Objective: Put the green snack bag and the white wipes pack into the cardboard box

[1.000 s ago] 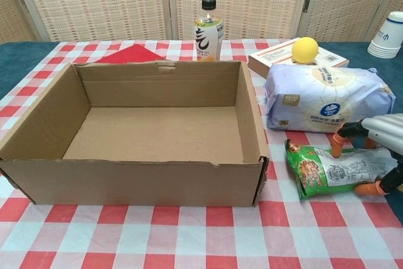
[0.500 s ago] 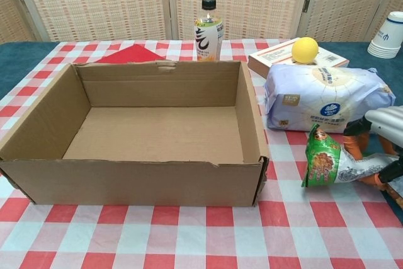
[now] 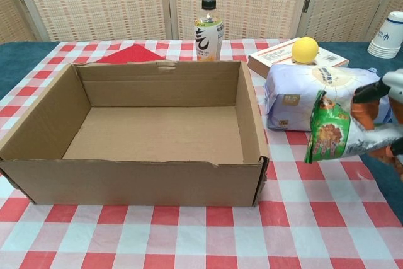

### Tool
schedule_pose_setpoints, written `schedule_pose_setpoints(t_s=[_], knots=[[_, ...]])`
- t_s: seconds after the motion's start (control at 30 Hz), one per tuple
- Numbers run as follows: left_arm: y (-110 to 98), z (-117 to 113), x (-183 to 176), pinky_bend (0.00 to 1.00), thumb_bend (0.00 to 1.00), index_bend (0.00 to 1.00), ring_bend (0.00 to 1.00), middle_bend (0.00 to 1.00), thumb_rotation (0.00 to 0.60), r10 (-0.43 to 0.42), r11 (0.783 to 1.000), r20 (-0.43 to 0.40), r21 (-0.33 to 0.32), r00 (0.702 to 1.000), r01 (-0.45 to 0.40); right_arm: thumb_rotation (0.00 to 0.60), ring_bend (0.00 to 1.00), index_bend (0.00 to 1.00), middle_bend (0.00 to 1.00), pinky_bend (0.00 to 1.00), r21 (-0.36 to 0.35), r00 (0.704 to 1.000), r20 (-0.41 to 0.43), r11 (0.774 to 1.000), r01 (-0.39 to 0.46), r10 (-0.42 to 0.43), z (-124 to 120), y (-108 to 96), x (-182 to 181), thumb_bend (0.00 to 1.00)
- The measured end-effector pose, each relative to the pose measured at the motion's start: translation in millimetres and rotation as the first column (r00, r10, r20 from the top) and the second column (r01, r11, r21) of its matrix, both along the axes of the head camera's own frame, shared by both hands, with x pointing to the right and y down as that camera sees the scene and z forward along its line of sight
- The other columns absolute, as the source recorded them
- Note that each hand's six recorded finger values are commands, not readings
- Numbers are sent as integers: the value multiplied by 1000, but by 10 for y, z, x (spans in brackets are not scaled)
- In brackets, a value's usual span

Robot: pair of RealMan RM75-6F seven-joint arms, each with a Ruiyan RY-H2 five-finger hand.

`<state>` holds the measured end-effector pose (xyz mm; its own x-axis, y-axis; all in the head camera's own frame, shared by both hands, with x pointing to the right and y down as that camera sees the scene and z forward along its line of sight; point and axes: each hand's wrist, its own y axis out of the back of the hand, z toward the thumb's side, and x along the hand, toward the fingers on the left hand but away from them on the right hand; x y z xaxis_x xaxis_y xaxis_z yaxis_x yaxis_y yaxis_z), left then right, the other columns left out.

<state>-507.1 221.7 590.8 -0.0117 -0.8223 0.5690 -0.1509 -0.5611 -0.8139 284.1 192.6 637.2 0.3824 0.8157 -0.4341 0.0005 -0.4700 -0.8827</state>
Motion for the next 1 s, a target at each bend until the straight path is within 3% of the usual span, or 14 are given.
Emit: schedule_pose_setpoints(t_s=[0.27,0.33,0.6,1.0], knots=[[1,14,12,102,200,60,0,15,600,3,1000,0,-5,1000,-3,600,487,721,488,679,191,997,5,979,73,-76,-631,-446,-373,372],[2,10,14,102,201,60,0,15,600,4,1000,1,-4,1000,-4,600,490,721,490,682,210,994,6,972,103,-106,-686,-533,-507,372],[-2,7,-7,102,200,60,0,15,600,-4,1000,1,-3,1000,4,600,491,721,491,682,199,981,30,963,180,-190,-631,-695,-965,373],[-29,-17,-76,102,201,60,0,15,600,-29,1000,-8,5,1000,29,600,501,722,495,692,203,927,229,946,252,-296,-198,-869,-2071,372]])
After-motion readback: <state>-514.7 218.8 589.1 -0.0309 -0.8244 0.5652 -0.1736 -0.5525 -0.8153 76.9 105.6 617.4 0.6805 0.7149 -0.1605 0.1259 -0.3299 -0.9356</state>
